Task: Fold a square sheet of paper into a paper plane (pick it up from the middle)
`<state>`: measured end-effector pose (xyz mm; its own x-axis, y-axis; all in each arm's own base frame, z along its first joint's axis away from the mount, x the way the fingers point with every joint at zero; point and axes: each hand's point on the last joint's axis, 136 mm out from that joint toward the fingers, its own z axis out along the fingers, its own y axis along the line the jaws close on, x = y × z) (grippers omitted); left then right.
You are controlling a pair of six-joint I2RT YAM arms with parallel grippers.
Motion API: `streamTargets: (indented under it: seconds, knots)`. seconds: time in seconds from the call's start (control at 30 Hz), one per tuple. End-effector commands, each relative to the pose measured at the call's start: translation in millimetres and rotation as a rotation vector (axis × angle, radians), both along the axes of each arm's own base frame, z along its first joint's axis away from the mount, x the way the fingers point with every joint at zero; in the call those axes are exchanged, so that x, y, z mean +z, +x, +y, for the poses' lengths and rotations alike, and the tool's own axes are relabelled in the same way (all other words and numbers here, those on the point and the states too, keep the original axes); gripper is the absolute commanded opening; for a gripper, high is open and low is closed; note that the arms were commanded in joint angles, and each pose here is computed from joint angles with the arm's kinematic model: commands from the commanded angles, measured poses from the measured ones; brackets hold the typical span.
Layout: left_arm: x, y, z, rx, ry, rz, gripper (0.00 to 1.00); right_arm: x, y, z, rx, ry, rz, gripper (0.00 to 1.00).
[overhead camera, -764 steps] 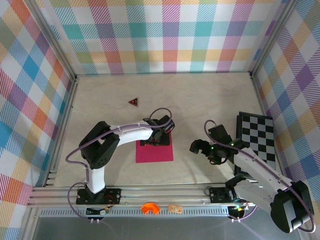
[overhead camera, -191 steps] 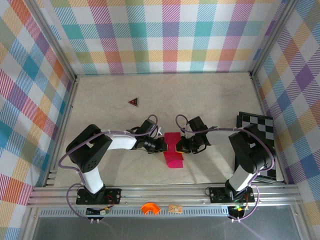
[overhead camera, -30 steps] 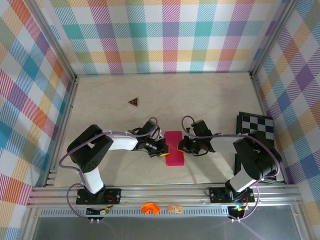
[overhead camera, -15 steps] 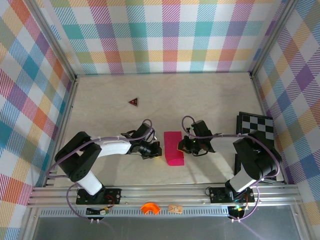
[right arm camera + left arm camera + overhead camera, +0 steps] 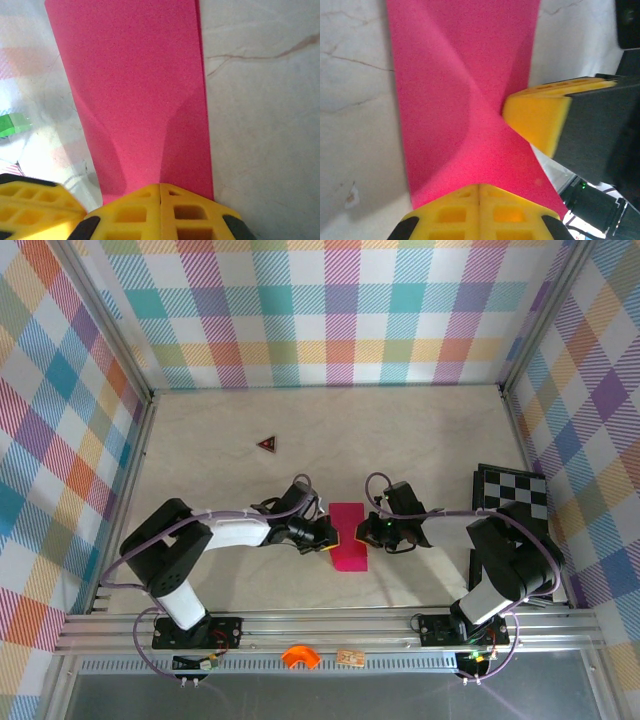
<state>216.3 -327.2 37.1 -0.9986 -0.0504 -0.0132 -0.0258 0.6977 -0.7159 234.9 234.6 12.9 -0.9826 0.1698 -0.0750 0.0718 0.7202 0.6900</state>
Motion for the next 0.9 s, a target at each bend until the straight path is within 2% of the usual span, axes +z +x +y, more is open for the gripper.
streamTargets:
  seconds: [0.0,0.23,0.37,0.47,0.7,0.87]
  knots:
    - [-15.7,-12.4,-1.2,-0.027,-0.011,0.045,0.0,-38.7,-25.4,-35.7,-0.066,-0.167,0.116,0.0]
    - [-45.5,-41.3,40.3,-0.062,0.155,0.081,0.0,-41.5,-29.9,-38.5,-0.063,-0.177,0.128,0.0]
    - [-44.2,-49.0,54.9,-0.094,0.213,0.065,0.0,-43.3,-31.4,-39.6,-0.066,-0.179,0.131,0.0]
    - [-25.6,-40.0,47.8,-0.076,0.181,0.029,0.0,-43.9,-32.1,-39.6,-0.066,-0.178,0.134,0.0]
    - [28.7,-10.1,11.0,-0.002,0.019,-0.022,0.0,-42.4,-30.8,-38.6,-0.073,-0.169,0.13,0.0]
    - [34.1,-6.9,-15.0,-0.015,-0.076,0.004,0.0,-41.5,-30.5,-38.6,-0.068,-0.171,0.126,0.0]
